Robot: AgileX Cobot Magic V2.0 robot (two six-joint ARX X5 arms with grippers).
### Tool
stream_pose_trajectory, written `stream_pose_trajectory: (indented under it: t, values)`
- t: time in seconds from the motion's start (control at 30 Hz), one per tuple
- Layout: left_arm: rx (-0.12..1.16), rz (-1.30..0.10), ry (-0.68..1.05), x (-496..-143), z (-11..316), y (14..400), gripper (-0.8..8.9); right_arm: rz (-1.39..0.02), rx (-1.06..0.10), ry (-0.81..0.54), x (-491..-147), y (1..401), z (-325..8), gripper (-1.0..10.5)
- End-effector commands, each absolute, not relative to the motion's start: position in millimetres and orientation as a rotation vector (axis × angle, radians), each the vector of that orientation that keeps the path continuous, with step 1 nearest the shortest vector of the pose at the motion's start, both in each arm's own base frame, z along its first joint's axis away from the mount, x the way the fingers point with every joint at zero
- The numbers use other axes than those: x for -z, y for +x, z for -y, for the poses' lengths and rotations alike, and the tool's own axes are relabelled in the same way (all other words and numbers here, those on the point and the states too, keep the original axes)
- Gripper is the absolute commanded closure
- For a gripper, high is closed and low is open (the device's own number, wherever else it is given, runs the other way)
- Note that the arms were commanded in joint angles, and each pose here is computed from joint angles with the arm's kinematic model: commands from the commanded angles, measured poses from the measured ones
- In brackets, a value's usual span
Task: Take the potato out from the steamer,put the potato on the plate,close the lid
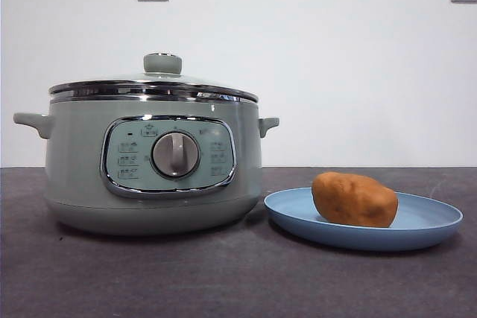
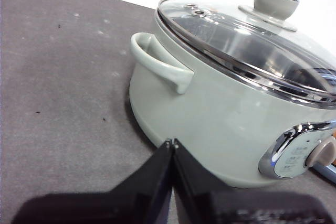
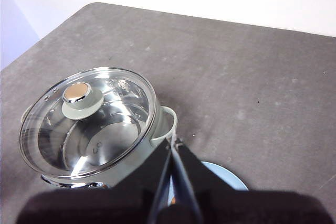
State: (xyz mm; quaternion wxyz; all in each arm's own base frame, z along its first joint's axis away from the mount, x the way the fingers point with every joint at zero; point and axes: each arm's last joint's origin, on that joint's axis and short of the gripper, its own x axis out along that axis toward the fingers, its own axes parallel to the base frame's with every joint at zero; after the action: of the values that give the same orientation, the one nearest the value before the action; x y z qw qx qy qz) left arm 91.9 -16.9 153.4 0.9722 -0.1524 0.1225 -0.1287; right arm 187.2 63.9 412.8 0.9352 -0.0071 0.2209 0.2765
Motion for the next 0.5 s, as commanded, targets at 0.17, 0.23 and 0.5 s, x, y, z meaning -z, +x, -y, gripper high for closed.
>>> stream_pose_trajectory:
  t: [0.17,0.23,0.5]
  values:
    - [0.251,-0.257,-0.311,-149.3,16.5,92.4,8.17,-0.450,-0.563,-0.017,-412.7,186.9,-63.8,9.5]
    - [0.251,-0.257,-0.311,-149.3,16.5,92.4,8.17,-0.456,-0.564,-0.018,-412.2,186.4,-63.7,9.5]
    - [0.251,-0.257,-0.311,-149.3,16.5,92.4,8.17,-0.491,-0.408,-0.092,-398.6,172.3,-32.9,9.5]
